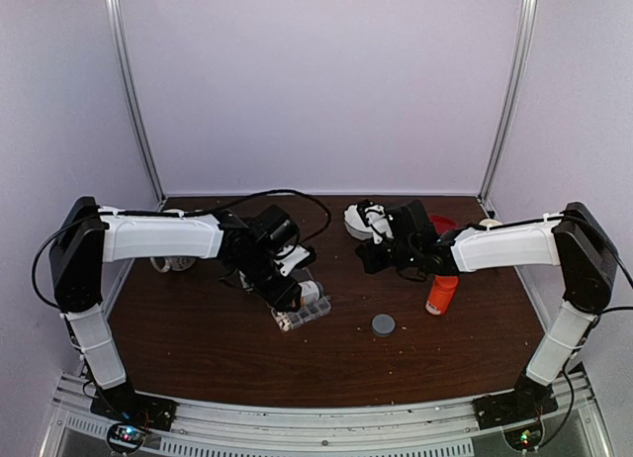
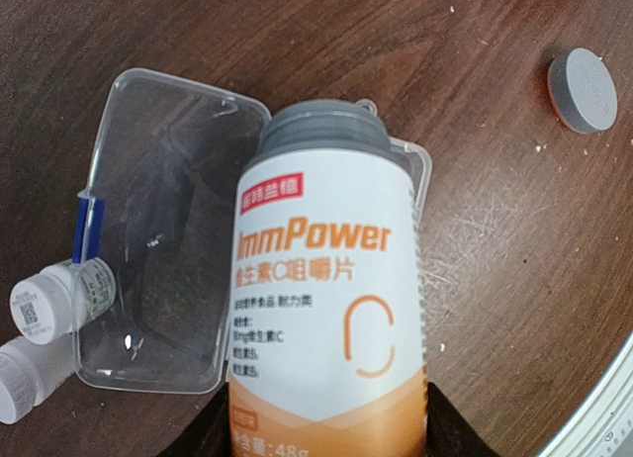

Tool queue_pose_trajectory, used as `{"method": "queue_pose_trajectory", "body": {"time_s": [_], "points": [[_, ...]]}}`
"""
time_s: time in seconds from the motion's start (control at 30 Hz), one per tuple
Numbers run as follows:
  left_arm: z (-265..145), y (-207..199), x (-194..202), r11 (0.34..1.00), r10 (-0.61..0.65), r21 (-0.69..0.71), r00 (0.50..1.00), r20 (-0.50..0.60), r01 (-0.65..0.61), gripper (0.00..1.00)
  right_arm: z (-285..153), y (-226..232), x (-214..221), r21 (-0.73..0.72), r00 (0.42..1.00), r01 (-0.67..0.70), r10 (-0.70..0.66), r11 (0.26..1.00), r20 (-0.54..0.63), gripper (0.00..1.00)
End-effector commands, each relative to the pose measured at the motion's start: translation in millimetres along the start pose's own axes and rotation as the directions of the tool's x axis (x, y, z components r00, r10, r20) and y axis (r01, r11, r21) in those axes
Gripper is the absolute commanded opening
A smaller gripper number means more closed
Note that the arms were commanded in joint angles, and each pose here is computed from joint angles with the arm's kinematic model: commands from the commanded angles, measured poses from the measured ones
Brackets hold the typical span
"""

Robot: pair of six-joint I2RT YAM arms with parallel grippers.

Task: Sort the pills into containers
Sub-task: Pour the pill into the compartment of the pill container.

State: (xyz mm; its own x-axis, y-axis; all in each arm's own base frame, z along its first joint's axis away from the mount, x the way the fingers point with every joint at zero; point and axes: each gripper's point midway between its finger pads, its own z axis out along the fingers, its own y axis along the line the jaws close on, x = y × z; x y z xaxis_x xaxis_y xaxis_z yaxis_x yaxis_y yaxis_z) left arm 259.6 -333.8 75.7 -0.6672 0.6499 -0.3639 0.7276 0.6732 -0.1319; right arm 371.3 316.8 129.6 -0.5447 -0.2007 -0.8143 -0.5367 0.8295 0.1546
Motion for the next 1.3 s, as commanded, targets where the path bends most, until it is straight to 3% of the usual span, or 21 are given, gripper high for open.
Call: {"method": "queue_pose_trajectory", "body": {"time_s": [0.0,0.13,0.43,0.8,0.9,1.27], "points": [[-1.9,1.7,-6.9,1.0,0.001,-0.026,1.0,0.003,-0.001,0.0,-4.0,-2.2,-9.9,0.012,0.999,0.003,-0.004,1.0,0.034,0.0],[-6.2,-4.1,-13.1,1.0,0.008,0.0,0.999,0.047,-0.008,0.0,-4.3,-2.2,-10.2,0.012,0.999,0.003,-0.004,1.0,0.035,0.0],[0.5,-1.4,-10.2,1.0,0.01,-0.018,1.0,0.006,-0.01,0.0,-4.3,-1.9,-10.0,0.011,0.999,0.004,-0.005,1.0,0.033,0.0],[-3.6,-1.2,-16.6,0.999,0.019,-0.026,0.999,0.034,-0.018,0.0,-3.6,-1.5,-9.9,0.009,1.0,0.005,-0.005,1.0,0.03,0.0],[0.2,1.4,-11.3,0.999,0.013,-0.044,1.0,-0.017,-0.014,0.0,-3.5,-1.6,-9.2,0.009,1.0,0.005,-0.005,1.0,0.029,0.0],[-10.1,1.3,-13.6,0.998,0.026,-0.063,1.0,0.013,-0.025,0.0,-1.9,-0.7,-9.0,0.004,1.0,0.006,-0.006,1.0,0.025,0.0]]}}
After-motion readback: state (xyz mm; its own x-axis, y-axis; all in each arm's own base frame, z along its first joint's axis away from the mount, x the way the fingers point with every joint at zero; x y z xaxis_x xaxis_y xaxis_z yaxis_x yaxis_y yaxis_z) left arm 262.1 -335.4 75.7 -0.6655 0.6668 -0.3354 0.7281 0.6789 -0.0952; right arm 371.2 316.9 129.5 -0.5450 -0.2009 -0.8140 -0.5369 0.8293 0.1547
